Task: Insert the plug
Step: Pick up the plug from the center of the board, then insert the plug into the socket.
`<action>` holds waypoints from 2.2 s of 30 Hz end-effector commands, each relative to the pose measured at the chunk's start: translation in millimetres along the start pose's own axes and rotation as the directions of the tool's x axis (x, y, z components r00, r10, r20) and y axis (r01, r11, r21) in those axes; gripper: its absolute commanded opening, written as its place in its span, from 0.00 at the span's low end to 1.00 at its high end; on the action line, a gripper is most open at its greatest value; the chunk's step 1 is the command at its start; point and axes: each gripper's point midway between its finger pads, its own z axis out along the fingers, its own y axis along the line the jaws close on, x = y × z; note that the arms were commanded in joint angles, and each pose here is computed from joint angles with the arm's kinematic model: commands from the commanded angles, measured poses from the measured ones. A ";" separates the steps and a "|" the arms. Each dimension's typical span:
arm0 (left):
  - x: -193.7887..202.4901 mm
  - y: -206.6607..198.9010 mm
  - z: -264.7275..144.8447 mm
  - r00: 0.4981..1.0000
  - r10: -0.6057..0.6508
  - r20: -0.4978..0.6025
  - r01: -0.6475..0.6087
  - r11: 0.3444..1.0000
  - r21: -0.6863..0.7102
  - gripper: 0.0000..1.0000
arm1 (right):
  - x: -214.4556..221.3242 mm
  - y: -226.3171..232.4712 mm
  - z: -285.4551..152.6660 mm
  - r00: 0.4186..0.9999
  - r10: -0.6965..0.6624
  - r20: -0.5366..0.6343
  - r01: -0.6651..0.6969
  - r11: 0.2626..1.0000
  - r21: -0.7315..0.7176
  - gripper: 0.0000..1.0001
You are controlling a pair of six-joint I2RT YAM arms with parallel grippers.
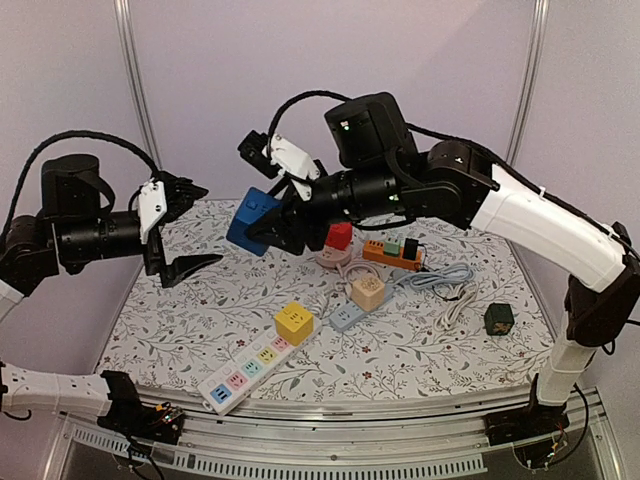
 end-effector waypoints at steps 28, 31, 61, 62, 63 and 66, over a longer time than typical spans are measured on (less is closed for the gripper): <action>339.9 -101.0 -66.5 0.379 -0.343 -0.859 0.312 0.922 -0.231 0.99 | 187.2 50.4 112.8 0.735 0.561 -0.381 -0.442 0.822 0.358 0.00; 344.6 -93.4 -56.9 0.373 -0.398 -0.838 0.320 0.903 -0.287 0.99 | 203.4 66.3 123.1 0.729 0.525 -0.439 -0.421 0.850 0.317 0.00; 342.8 -95.7 -45.8 0.379 -0.451 -0.808 0.391 0.870 -0.302 0.99 | 251.6 69.5 151.4 0.712 0.528 -0.464 -0.396 0.847 0.356 0.00; 343.0 -95.8 -46.1 0.378 -0.452 -0.808 0.391 0.869 -0.303 0.99 | 254.8 69.2 151.0 0.710 0.527 -0.467 -0.390 0.847 0.362 0.00; 342.9 -95.7 -46.1 0.378 -0.453 -0.807 0.392 0.868 -0.304 1.00 | 256.5 68.3 149.5 0.709 0.527 -0.468 -0.385 0.846 0.369 0.00; 342.6 -95.8 -45.9 0.380 -0.453 -0.807 0.394 0.868 -0.302 0.99 | 260.8 65.1 143.8 0.706 0.530 -0.469 -0.372 0.842 0.390 0.00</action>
